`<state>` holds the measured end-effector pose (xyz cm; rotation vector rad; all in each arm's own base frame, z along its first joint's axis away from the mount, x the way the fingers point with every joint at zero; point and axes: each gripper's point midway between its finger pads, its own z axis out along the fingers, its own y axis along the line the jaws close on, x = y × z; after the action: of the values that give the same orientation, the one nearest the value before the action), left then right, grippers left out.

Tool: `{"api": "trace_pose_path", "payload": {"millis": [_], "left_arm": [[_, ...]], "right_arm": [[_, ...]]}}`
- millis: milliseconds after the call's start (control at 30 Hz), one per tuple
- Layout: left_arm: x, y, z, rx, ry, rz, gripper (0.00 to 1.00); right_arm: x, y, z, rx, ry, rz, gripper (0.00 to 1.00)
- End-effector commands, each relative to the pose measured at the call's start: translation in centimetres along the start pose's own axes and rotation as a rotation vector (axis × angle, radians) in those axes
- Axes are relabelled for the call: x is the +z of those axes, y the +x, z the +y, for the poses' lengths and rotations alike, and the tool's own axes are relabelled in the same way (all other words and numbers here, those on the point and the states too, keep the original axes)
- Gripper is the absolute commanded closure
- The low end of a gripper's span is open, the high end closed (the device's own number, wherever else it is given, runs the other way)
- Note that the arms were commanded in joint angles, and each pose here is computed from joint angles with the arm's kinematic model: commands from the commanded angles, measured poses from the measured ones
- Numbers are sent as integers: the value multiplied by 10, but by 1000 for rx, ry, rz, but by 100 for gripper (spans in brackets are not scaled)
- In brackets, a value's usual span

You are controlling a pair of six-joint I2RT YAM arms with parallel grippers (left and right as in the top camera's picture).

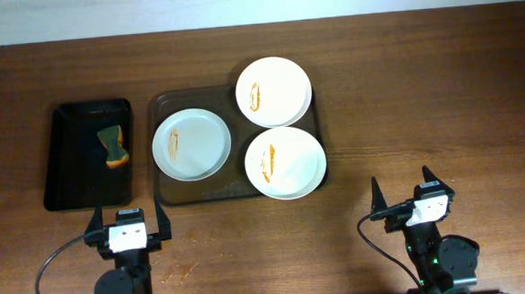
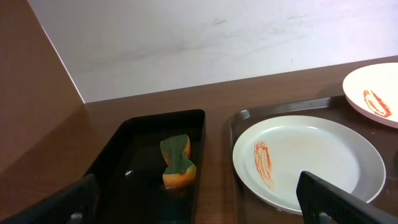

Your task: Clean dirty plates on tray and stack at the side

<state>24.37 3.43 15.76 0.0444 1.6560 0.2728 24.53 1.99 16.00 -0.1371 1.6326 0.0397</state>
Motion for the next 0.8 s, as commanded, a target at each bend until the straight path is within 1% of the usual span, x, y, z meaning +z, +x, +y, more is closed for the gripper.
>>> {"api": "trace_pose_path", "payload": {"millis": [0,333,433,533,667,767], "left_arm": [[0,1,-2,20,5,-2,1],[0,0,-2,20,9,-3,1],[-1,-4,-19,20,107,-29,1],[-2,-14,-22,21,130,-69,1],[-11,-50,-39,36,236,-231,1],[-14,-65,-36,12,234,-289,1]], "right_arm": [[0,3,1,-6,-3,4,2],[0,2,2,-7,-9,0,2],[0,-4,8,-9,-44,-23,2],[-1,-15,12,-14,-69,-70,2],[-5,-41,15,6,-93,-156,2],[-11,-62,16,-1,-99,-200,2]]}}
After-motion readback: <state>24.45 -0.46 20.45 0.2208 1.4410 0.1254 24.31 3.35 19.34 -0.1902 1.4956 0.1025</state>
